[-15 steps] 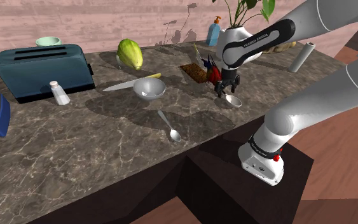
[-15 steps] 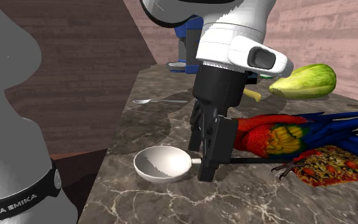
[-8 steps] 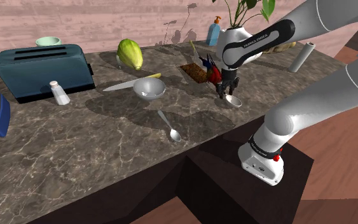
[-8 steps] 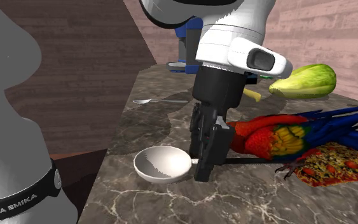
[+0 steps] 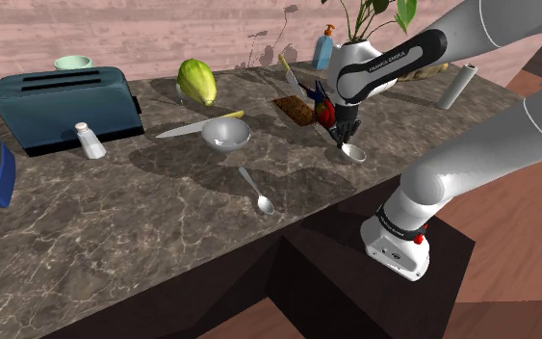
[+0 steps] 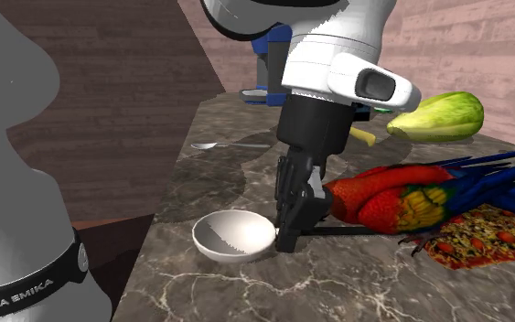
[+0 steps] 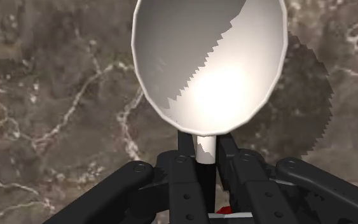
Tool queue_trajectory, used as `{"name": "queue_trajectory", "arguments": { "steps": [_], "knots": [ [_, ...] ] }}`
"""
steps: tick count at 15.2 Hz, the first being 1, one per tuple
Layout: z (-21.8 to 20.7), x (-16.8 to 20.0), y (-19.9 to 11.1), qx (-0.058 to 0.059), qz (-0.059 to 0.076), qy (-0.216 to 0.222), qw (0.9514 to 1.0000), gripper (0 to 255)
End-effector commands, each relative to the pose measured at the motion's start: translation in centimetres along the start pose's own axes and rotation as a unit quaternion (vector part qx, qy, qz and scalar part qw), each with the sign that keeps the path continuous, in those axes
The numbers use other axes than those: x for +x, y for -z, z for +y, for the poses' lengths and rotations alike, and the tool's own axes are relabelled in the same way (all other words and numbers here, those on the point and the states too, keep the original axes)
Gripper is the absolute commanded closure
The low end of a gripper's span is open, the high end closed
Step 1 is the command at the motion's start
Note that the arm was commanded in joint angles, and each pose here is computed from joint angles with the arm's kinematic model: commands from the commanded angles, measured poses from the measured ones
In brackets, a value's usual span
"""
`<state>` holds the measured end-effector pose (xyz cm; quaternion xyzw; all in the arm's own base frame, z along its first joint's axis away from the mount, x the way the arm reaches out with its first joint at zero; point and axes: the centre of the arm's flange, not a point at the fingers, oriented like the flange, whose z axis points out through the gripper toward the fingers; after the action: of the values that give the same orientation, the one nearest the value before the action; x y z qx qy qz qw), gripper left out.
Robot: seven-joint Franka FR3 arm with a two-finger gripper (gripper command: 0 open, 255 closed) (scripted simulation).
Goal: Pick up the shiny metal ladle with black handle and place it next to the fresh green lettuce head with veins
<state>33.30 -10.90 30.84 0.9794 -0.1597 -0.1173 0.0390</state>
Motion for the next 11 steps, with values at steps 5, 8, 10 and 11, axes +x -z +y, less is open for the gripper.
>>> {"name": "queue_trajectory", "arguments": {
  "steps": [5,8,10,11],
  "knots": [
    [0.3,-0.5,2.0,0.000,0.000,-0.001,1.0000,255],
    [0.5,-0.8,3.5,0.000,0.000,-0.001,1.0000,255],
    [0.6,-1.0,4.5,0.000,0.000,-0.001,1.0000,255],
    [0.7,-1.1,5.0,0.000,0.000,-0.001,1.0000,255]
  ]
}}
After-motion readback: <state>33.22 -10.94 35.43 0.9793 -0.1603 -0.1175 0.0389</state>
